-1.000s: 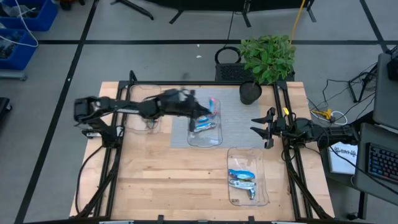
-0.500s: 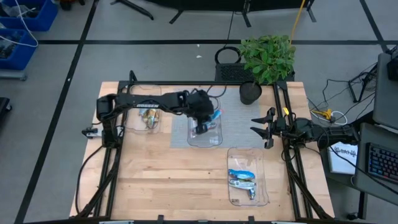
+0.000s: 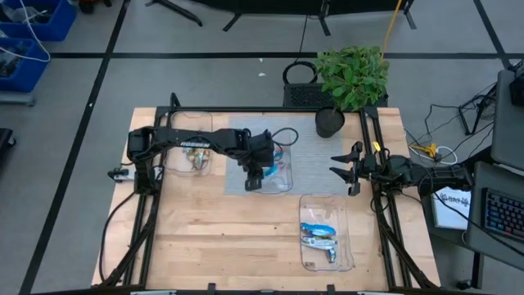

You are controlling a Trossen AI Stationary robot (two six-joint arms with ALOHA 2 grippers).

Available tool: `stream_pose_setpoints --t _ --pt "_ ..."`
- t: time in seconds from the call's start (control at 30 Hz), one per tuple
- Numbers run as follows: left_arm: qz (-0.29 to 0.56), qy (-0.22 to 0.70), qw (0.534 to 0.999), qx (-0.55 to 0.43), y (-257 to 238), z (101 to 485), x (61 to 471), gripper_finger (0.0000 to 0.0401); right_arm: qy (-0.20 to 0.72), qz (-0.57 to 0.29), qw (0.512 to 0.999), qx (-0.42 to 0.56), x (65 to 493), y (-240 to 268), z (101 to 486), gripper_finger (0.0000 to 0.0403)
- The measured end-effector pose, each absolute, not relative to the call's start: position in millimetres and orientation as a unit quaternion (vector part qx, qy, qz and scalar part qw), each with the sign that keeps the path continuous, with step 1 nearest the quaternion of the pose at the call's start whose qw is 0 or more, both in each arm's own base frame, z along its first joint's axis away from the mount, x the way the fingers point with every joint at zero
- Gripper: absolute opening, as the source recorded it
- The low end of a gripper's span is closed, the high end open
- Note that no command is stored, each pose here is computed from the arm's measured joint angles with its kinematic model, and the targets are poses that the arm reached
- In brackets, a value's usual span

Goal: Pick and place Granola Bars by type
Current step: Put the red granola bar into the top right transparent bin, then return to Home Position

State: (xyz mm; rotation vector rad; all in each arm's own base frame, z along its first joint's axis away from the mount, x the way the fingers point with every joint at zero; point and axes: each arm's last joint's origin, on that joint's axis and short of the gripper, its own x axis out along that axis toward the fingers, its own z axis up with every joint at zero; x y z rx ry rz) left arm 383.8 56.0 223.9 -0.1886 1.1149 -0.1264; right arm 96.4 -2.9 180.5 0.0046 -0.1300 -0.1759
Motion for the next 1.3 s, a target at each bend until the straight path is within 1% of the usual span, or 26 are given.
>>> stream_pose_setpoints --t 0.27,0.4,0.5,0.57,0.8,0.97,1.1,1.2,1.3 --pt "-0.067 0.522 0.846 -0.082 47 221 389 0.001 -0.065 -0.088 0.994 0.002 96 -3 181 0.016" --pt "-0.072 0.52 0.848 -0.075 44 213 394 0.001 -0.065 -0.088 0.994 0.002 96 -3 181 0.016" --pt "-0.056 0.522 0.847 -0.08 46 207 397 0.0009 -0.065 -0.088 0.994 0.002 96 -3 181 0.016" --pt "-0.047 0.522 0.847 -0.091 46 207 398 0.002 -0.065 -0.088 0.994 0.002 96 -3 180 0.016" --pt "-0.023 0.524 0.841 -0.133 46 207 397 0.009 -0.065 -0.088 0.994 0.002 96 -3 181 0.016" --pt "-0.019 0.523 0.842 -0.13 46 207 398 0.0125 -0.065 -0.088 0.994 0.002 96 -3 181 0.016" --pt "-0.027 0.512 0.853 -0.1 46 217 395 0.014 -0.065 -0.088 0.994 0.002 96 -3 181 0.016" --pt "-0.044 0.48 0.873 -0.077 46 236 391 0.0142 -0.065 -0.088 0.994 0.002 96 -3 181 0.016" --pt "-0.074 0.424 0.901 -0.054 43 258 381 0.0142 -0.064 -0.088 0.994 0.002 96 -3 180 0.016"
